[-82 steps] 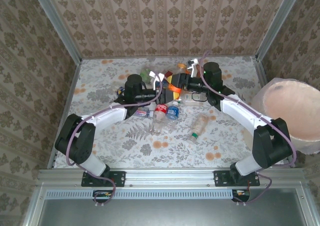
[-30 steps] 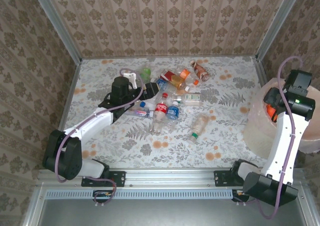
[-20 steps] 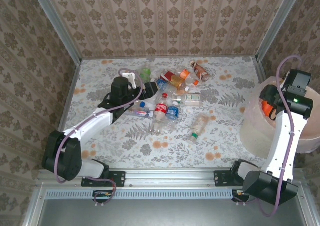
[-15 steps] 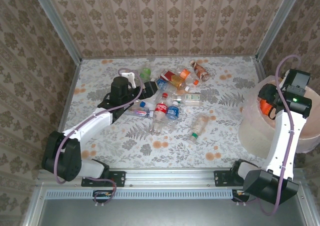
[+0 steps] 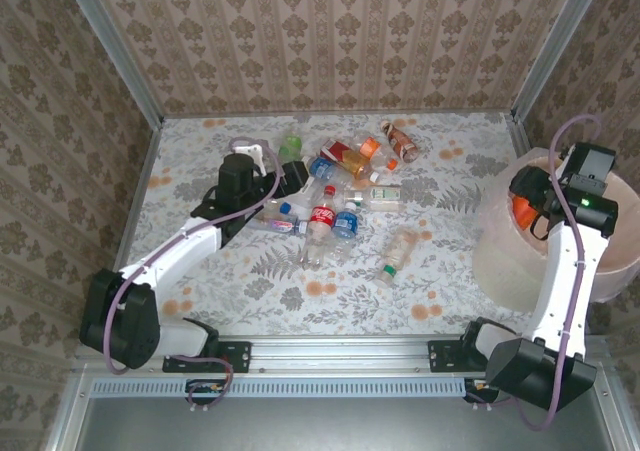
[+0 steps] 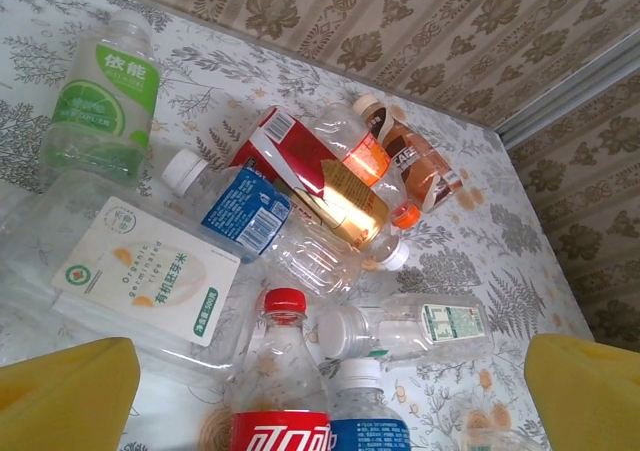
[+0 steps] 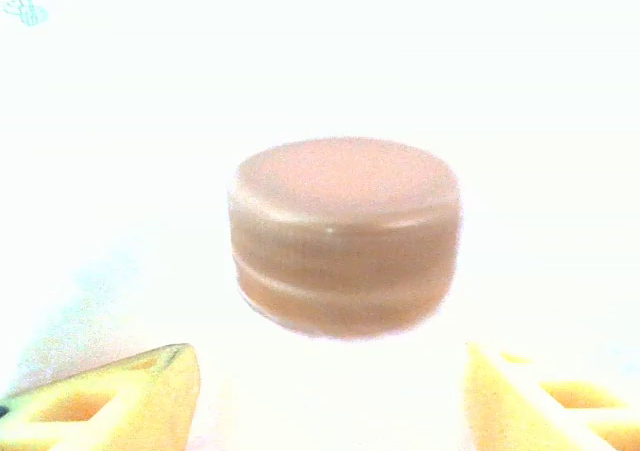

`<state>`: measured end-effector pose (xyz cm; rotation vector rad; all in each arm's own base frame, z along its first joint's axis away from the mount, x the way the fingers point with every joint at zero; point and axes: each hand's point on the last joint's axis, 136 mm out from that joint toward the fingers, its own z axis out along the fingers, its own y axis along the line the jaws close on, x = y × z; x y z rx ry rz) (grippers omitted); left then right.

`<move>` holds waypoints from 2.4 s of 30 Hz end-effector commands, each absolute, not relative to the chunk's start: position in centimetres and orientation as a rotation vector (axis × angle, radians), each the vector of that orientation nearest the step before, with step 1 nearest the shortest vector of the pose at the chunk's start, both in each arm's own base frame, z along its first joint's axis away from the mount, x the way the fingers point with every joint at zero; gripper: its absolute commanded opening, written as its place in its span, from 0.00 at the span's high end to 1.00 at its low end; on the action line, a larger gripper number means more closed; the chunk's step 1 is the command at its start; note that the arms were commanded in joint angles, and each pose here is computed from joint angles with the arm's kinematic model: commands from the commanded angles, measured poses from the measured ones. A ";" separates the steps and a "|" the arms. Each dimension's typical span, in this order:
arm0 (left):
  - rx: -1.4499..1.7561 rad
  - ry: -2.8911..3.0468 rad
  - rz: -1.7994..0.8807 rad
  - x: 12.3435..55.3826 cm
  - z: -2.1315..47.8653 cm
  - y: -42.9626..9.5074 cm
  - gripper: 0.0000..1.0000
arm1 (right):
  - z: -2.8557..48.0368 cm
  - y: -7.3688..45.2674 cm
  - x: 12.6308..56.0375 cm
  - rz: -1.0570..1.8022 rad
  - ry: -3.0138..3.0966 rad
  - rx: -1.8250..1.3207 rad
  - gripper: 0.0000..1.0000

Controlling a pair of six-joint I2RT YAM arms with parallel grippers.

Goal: Put the plastic bottles in the bin

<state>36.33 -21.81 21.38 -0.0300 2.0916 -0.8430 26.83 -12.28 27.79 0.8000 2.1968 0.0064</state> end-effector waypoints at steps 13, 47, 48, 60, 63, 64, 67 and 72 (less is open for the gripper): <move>-0.293 2.118 -0.602 36.3 20.0 -15.5 0.00 | 36.3 -11.6 24.1 -0.049 1.901 0.807 0.14; -0.704 2.194 -0.362 33.5 15.1 -7.5 0.00 | 7.4 13.2 29.5 0.073 2.602 0.648 0.00; -0.707 2.196 -0.364 33.5 15.0 -7.5 0.00 | 6.7 12.9 29.2 0.041 2.617 0.677 0.00; -0.719 2.217 -0.376 33.3 14.4 -7.7 0.00 | 2.4 12.4 28.6 0.039 2.677 0.781 0.07; -0.727 2.220 -0.374 33.2 14.1 -7.6 0.00 | 1.5 12.3 28.3 0.069 2.692 0.813 0.10; -0.729 2.221 -0.375 33.2 14.1 -7.6 0.00 | 1.3 12.3 28.3 0.077 2.693 0.817 0.11; -0.729 2.221 -0.380 33.3 14.0 -7.7 0.00 | 1.3 12.3 28.4 0.089 2.687 0.813 0.17; -0.731 2.226 -0.386 33.4 13.9 -7.9 0.00 | 1.9 12.6 28.7 0.145 2.655 0.773 0.33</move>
